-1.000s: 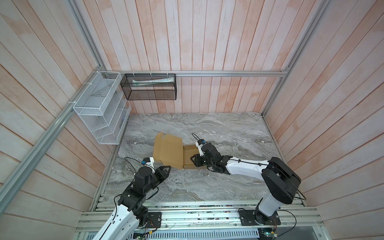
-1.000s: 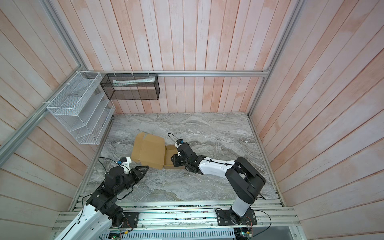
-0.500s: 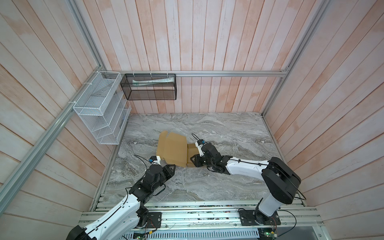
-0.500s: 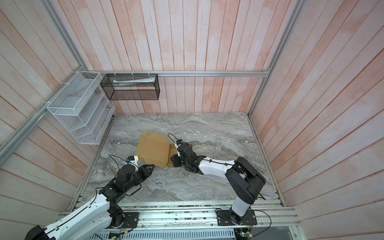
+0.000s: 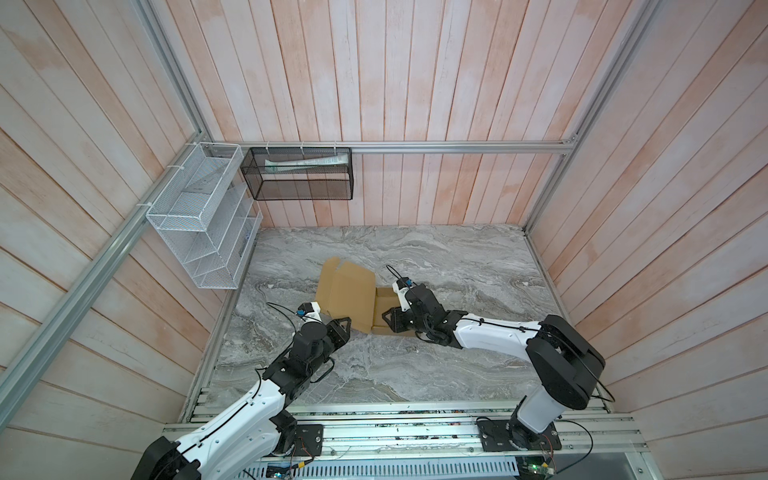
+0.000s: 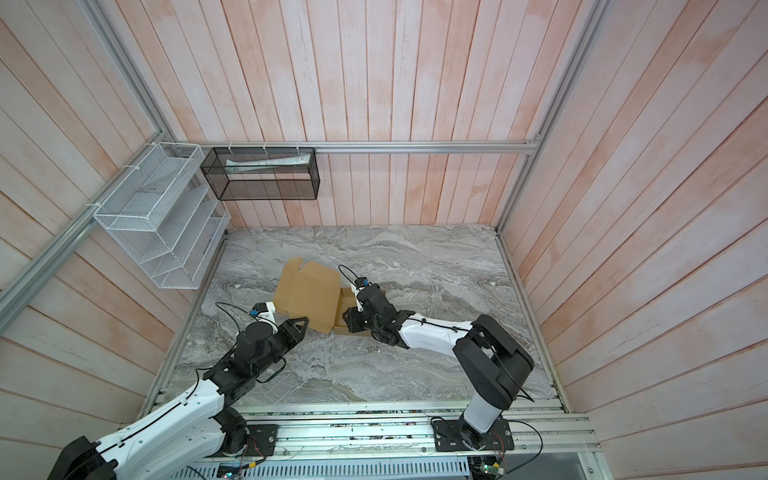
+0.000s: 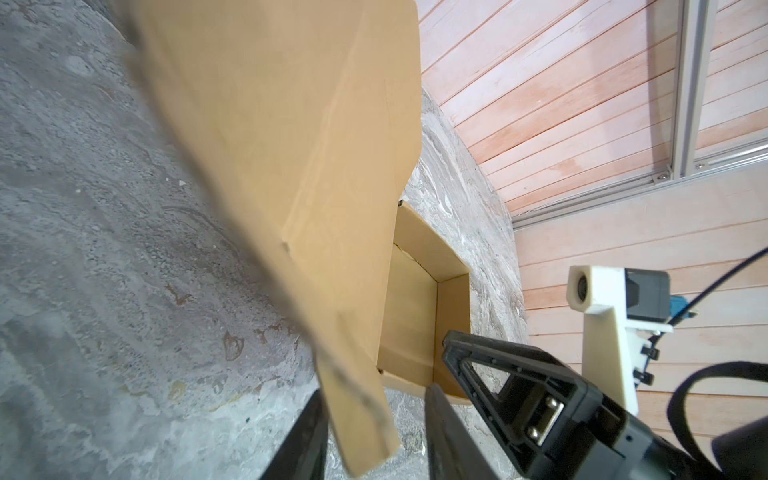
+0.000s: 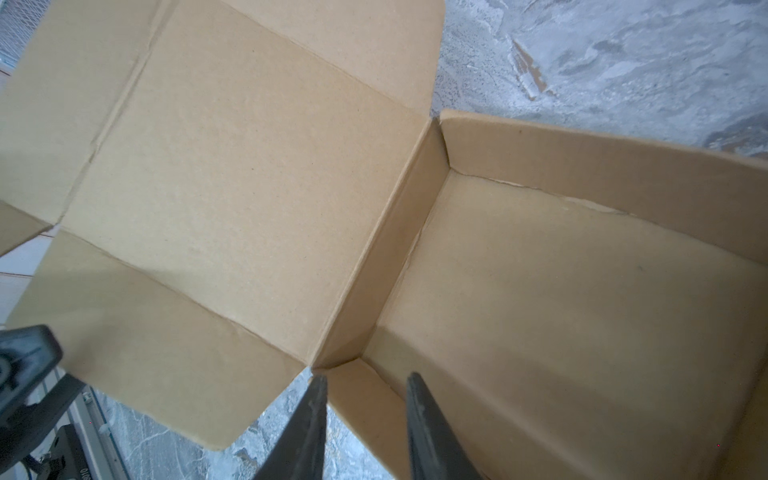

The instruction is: Fold the paper box

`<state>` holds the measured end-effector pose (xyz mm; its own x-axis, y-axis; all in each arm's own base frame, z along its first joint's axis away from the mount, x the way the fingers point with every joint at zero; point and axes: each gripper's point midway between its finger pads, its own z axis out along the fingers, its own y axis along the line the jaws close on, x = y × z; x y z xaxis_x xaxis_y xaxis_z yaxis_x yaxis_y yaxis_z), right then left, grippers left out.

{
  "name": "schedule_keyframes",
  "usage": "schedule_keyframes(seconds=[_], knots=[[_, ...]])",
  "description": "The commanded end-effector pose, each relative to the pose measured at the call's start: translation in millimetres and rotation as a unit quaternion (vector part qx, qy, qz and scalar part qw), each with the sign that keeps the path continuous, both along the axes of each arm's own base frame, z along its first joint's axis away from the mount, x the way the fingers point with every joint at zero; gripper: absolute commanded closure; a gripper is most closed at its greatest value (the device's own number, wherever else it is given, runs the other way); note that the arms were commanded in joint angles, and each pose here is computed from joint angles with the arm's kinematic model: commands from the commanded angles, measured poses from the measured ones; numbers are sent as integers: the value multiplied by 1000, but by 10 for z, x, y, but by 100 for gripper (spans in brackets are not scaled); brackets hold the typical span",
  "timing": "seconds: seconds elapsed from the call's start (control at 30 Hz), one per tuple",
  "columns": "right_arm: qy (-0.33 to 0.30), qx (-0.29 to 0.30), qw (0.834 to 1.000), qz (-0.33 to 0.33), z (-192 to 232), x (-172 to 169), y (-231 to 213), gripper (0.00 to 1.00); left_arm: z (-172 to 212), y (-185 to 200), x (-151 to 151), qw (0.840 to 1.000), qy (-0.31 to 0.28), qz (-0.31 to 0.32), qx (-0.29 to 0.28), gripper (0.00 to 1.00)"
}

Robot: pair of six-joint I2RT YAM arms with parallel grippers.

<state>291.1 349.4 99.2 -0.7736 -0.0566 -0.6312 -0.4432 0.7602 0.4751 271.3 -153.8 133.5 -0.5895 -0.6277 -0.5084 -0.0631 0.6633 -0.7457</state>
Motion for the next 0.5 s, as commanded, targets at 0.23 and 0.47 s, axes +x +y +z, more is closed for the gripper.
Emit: schedule_keyframes(seconds=[0.23, 0.47], knots=[[-9, 11, 1000, -2, 47, -20, -95, 67, 148, -63, 218, 999, -27, 9, 18, 65], [-10, 13, 1000, -10, 72, -8, -154, 67, 188, -70, 334, 998, -39, 12, 48, 75]])
